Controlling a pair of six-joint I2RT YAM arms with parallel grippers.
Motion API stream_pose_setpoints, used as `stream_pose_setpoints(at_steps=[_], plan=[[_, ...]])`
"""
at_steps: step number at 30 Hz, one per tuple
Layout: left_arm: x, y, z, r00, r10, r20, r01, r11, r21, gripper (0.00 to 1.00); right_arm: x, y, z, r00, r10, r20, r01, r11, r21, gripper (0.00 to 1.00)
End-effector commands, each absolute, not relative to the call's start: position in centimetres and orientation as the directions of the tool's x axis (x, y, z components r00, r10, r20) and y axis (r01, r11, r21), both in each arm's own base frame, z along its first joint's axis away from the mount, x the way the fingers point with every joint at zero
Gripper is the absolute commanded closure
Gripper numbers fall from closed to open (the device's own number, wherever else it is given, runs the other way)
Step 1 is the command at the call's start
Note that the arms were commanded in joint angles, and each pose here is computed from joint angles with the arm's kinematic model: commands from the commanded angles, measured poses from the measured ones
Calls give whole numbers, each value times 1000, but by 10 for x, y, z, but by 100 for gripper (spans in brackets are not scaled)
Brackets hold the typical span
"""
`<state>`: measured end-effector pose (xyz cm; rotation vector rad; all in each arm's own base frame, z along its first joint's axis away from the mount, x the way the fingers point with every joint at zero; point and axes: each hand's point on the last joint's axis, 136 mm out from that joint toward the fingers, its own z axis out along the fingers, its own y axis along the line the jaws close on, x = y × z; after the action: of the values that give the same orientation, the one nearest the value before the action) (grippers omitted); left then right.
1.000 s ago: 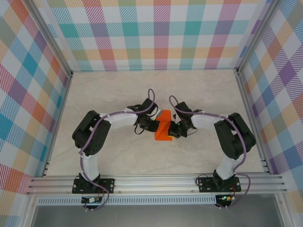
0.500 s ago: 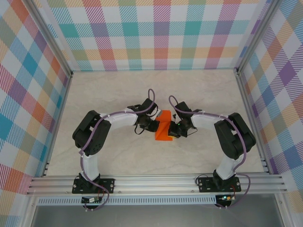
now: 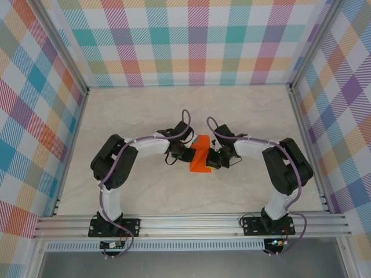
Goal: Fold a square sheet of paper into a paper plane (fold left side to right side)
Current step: Fold the triangle a second time at the center of the table.
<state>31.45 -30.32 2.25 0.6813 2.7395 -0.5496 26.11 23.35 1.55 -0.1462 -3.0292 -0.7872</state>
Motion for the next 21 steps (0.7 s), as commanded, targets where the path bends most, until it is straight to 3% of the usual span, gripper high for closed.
stream_pose_setpoints(at_steps=[1, 9, 21], plan=[[313, -304, 19, -853, 403, -331, 500, 811, -302, 94, 267, 238, 33, -997, 79, 4, 69, 844, 532, 98], [311, -305, 19, -853, 404, -331, 502, 810, -303, 94, 295, 266, 60, -992, 125, -16, 80, 727, 682, 98], [310, -304, 20, -850, 409, -333, 506, 811, -293, 94, 309, 292, 54, -996, 90, -3, 63, 715, 697, 98]])
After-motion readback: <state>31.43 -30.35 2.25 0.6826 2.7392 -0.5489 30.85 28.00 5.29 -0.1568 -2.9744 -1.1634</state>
